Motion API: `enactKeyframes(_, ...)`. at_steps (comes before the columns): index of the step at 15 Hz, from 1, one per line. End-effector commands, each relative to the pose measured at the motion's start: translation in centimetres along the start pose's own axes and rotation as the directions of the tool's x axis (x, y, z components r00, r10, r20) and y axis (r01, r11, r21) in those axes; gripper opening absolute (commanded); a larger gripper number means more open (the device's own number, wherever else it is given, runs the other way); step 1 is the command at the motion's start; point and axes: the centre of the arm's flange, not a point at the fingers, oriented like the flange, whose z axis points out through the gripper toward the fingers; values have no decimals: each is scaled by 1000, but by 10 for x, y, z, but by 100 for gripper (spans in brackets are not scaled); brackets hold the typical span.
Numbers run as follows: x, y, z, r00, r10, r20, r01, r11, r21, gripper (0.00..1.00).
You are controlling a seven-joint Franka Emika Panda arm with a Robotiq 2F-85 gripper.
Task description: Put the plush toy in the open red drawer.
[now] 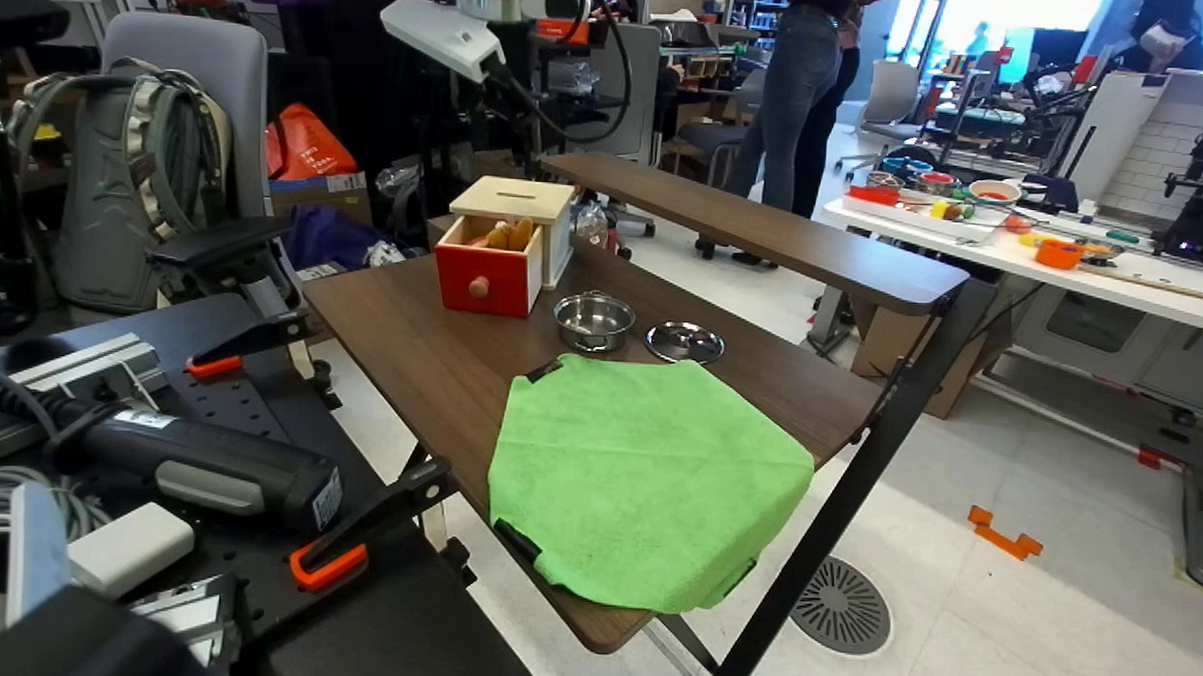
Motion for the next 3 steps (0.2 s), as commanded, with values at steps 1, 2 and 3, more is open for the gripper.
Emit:
enactKeyframes(1, 1, -4, -11, 1000, -5, -10, 5, 1000, -1, 100)
enactKeyframes(2, -1, -5, -19, 1000, -8, -9, 8, 1000, -4, 100)
enactKeyframes(3, -2, -6, -23, 1000, -10, -8, 10, 1000, -6, 100)
